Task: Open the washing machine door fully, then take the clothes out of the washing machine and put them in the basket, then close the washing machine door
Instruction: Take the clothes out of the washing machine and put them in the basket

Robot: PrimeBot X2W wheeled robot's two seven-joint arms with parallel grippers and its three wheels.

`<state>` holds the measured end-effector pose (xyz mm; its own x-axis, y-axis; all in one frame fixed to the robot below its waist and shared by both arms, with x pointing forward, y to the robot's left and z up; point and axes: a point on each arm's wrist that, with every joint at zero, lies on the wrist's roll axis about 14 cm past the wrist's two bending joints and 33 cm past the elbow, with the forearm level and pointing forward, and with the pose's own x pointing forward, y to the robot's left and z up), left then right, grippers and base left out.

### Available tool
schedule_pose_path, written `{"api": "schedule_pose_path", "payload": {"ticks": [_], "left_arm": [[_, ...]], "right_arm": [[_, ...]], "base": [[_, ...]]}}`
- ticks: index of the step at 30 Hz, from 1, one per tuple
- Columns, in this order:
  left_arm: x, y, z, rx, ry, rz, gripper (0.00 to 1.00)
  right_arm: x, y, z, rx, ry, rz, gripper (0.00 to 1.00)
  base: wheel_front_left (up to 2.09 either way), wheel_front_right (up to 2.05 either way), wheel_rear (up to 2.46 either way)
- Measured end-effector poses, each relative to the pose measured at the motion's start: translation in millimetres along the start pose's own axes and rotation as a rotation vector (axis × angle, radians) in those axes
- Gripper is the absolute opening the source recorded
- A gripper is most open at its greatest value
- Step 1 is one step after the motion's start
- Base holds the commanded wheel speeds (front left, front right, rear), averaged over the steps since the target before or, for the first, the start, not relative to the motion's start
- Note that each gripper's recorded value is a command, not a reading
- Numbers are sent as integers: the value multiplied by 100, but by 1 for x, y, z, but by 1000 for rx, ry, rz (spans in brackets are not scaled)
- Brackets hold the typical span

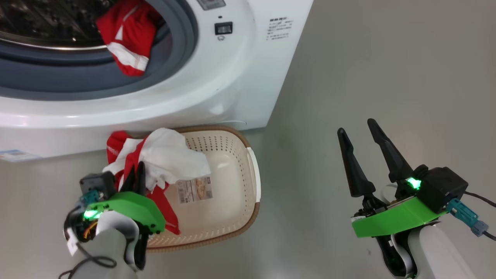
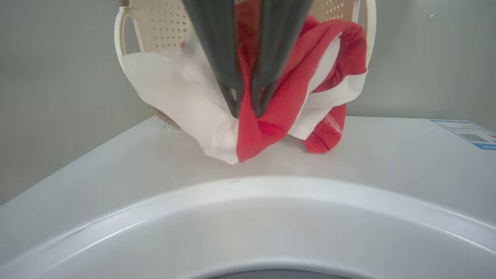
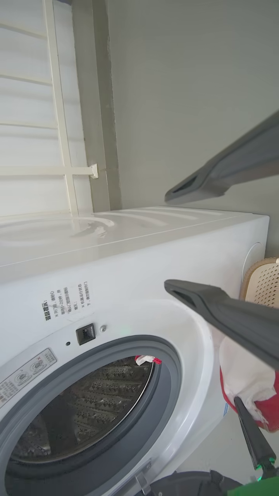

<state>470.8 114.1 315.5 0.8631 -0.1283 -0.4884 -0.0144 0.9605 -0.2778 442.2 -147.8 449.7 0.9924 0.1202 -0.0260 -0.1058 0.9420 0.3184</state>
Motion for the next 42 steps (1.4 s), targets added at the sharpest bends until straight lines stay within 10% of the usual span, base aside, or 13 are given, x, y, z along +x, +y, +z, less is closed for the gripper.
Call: {"api": "schedule_pose_path", "payload": {"ticks": [25, 27, 30, 42], "left_arm": [[35, 6, -113, 83, 521, 25, 0], [36, 4, -113, 79, 517, 15, 14], [37, 2, -105, 81, 473, 4, 100], [33, -7, -39, 84, 198, -26, 100]], "right_arm": [[4, -29, -40, -3, 110, -67, 100], [6, -30, -37, -6, 102, -68, 100], [5, -32, -35, -7, 97, -72, 100], [7, -25, -11, -41, 40, -54, 100]], "base": [[0, 0, 0], [0, 0, 0], [0, 0, 0], [0, 0, 0]]}}
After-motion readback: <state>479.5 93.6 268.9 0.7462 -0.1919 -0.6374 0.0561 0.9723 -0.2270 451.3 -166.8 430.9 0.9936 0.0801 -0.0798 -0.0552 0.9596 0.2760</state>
